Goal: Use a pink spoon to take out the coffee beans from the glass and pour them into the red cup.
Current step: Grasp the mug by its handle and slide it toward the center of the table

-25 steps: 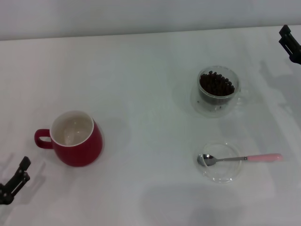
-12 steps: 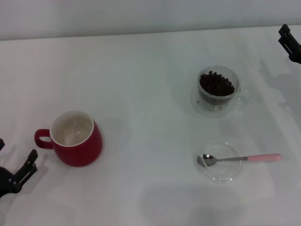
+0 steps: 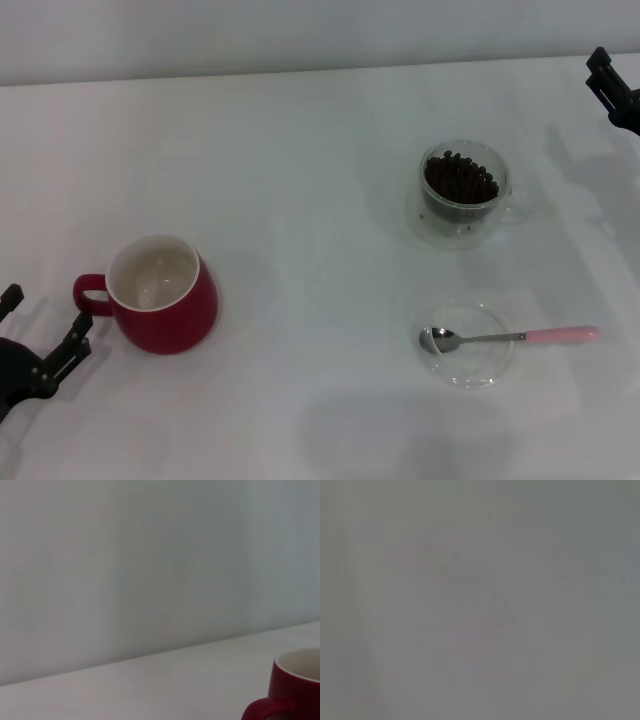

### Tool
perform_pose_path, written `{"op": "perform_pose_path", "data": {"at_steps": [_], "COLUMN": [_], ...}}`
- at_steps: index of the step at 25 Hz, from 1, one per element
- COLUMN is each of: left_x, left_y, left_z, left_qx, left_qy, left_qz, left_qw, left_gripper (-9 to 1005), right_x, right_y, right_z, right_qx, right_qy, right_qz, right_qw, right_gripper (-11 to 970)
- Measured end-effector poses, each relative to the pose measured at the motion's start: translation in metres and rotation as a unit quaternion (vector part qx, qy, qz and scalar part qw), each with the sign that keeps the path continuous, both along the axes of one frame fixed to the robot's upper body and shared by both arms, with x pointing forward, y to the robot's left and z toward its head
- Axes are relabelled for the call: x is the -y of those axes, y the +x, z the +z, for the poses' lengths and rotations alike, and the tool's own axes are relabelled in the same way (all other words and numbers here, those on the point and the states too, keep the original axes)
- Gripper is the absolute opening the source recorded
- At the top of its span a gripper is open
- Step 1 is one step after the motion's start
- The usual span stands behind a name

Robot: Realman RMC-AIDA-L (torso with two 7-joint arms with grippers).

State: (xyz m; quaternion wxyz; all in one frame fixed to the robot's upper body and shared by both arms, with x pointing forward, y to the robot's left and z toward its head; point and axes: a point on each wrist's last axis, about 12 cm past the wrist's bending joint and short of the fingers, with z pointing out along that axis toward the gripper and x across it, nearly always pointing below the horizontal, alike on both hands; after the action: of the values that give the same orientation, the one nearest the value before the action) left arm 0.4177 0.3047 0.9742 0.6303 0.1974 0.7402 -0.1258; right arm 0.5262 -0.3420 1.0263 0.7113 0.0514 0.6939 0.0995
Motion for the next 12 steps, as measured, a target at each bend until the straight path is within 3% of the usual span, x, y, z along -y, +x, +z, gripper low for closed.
{"op": "perform_pose_path", "data": {"at_steps": [7,12], "left_x": [0.000,0.004], "left_y": [0.003,0.018], "left_z": [0.001,0.004], "left_qx": [0.005,0.010], "left_qy": [0.003,0.013], "left_qz": [0.003,-0.006], "left_qw": [1.000,1.000], "left_gripper": [874,875], "right_x": [-0.001,-0.001], "right_y": [0.000,0.001], "right_z": [0.000,0.001], "right_qx": [0.001,0.001], "right_qy": [0.000,0.000], "right_qz": [0.001,0.003], "right_qw": [1.000,1.000], "right_gripper": [859,859]}}
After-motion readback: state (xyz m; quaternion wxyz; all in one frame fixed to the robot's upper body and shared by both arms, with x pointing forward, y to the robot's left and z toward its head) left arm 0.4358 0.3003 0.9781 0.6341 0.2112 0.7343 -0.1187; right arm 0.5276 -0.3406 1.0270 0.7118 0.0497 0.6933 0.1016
